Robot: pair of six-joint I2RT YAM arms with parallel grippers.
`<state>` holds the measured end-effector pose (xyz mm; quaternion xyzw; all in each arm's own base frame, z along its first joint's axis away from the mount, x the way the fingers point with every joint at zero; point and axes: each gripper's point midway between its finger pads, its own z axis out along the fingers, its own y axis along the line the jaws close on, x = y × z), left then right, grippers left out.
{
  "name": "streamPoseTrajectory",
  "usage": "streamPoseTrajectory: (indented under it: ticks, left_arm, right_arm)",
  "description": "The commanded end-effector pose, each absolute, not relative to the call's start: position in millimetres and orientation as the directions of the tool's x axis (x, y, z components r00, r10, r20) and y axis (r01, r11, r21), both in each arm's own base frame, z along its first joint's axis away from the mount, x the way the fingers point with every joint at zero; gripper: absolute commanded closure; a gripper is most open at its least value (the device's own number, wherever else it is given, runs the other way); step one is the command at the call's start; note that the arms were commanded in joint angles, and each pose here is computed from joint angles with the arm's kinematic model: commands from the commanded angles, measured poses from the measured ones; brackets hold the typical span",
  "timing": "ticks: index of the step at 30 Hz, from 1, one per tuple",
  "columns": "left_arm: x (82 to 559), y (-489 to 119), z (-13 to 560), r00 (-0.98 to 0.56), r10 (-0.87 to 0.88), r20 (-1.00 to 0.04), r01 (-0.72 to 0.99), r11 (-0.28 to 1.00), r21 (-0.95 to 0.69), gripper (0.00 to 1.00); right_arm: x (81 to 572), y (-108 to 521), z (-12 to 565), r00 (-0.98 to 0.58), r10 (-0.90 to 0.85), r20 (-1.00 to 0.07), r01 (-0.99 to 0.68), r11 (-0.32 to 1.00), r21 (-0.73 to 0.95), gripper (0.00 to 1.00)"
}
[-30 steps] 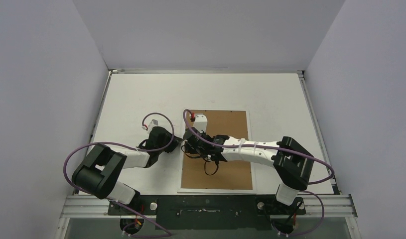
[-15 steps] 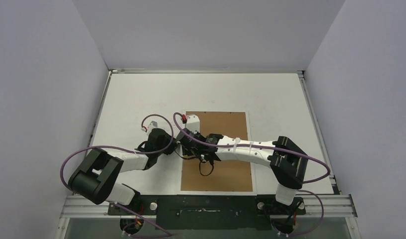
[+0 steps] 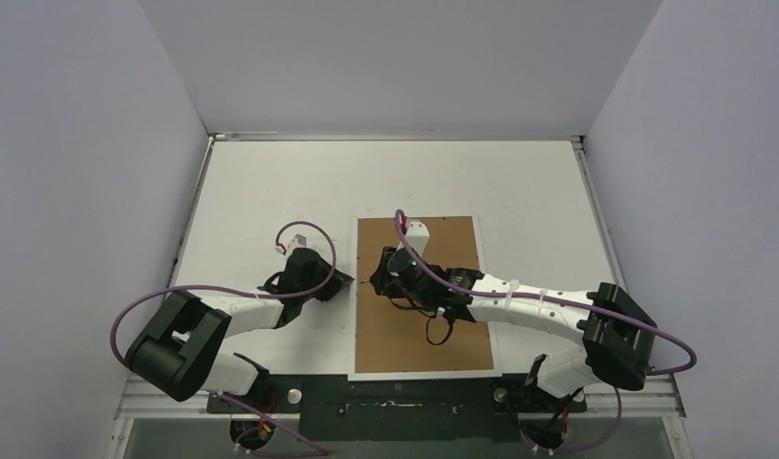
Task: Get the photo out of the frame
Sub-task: Release the photo frame item from the photo frame.
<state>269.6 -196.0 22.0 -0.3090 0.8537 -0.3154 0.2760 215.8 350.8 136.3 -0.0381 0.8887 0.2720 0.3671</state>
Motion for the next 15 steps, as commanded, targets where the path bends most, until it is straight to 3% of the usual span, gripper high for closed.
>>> streamPoseTrajectory:
  ticks: [1,12,15]
  left_arm:
    - [242.0,-190.4,0.7,-0.728,-0.638,-0.251,-0.381,0.681,-0.625,1.00]
    - [251.0,-196.3,17.0,-0.754,-0.572,-0.323,-0.275,0.721,-0.636,1.00]
    - [254.3,-201.4,24.1,-0.764,-0.548,-0.341,-0.232,0.726,-0.648,0.91]
  right_arm:
    - [227.6,335.3,134.2,-0.727,0.254,-0.638,-0.201,0.810,0.551,1.00]
    - [266.9,317.1,137.5,-0.749,0.419,-0.513,-0.191,0.605,0.773,1.00]
    - [282.3,314.9,138.9,-0.749,0.432,-0.502,-0.193,0.583,0.789,1.00]
